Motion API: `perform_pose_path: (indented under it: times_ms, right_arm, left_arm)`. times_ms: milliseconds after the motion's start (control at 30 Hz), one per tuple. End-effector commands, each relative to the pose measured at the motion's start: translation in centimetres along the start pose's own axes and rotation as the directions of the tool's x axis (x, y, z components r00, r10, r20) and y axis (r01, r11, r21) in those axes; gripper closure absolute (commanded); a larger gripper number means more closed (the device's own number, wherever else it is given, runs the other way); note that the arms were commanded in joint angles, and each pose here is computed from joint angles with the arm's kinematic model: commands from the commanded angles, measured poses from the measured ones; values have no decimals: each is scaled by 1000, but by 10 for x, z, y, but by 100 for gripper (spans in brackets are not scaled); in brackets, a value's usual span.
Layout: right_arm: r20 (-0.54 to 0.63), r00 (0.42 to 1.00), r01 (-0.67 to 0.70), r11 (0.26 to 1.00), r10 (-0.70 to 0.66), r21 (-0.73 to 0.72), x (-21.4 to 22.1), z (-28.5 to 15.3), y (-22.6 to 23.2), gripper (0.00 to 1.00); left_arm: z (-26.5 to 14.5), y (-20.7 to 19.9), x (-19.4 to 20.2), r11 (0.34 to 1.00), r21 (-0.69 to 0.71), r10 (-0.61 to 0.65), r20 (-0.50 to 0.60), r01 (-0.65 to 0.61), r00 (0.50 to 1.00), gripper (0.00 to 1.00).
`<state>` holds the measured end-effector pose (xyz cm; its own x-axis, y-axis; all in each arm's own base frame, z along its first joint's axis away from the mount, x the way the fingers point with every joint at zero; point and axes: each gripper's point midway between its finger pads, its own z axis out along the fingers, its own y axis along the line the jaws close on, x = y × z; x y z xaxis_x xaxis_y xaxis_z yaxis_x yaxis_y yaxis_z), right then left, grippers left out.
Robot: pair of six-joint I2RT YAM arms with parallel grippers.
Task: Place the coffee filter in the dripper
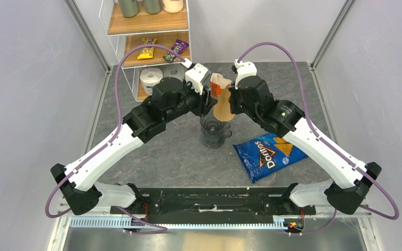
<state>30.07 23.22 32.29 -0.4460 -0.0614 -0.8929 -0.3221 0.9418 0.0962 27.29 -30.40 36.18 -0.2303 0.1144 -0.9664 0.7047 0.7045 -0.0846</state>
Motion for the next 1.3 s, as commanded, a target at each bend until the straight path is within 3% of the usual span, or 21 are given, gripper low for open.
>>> perform_pose_path:
  times_ms: [0,67,267,867,1067,1200,1267]
  right_arm:
    - [29,999,-46,999,45,10,-15,-3,3,100]
    - [32,997,-66,998,65,16,-17,-1,4,100]
    - [32,992,-126,992,126,9,-22,2,10,100]
    - [23,976,-217,975,216,47,-22,5,10,100]
    - [19,977,-215,974,214,68,-17,5,6,100]
    - [16,980,-200,975,199,97,-12,6,-1,100]
    - [12,980,-197,976,197,97,-10,6,-1,100]
  left_arm:
    - [2,-12,0,997,72,-2,5,2,1000,46]
    - [7,-9,4,999,52,-11,4,11,1000,39]
    - [21,20,3,993,-122,-5,31,9,1000,38]
    - [51,29,5,979,-204,20,-2,-20,1000,39]
    - [52,32,3,975,-223,15,13,-12,1000,54]
    - [50,35,4,972,-235,20,5,-18,1000,79]
    - [49,34,5,972,-233,17,-1,-17,1000,85]
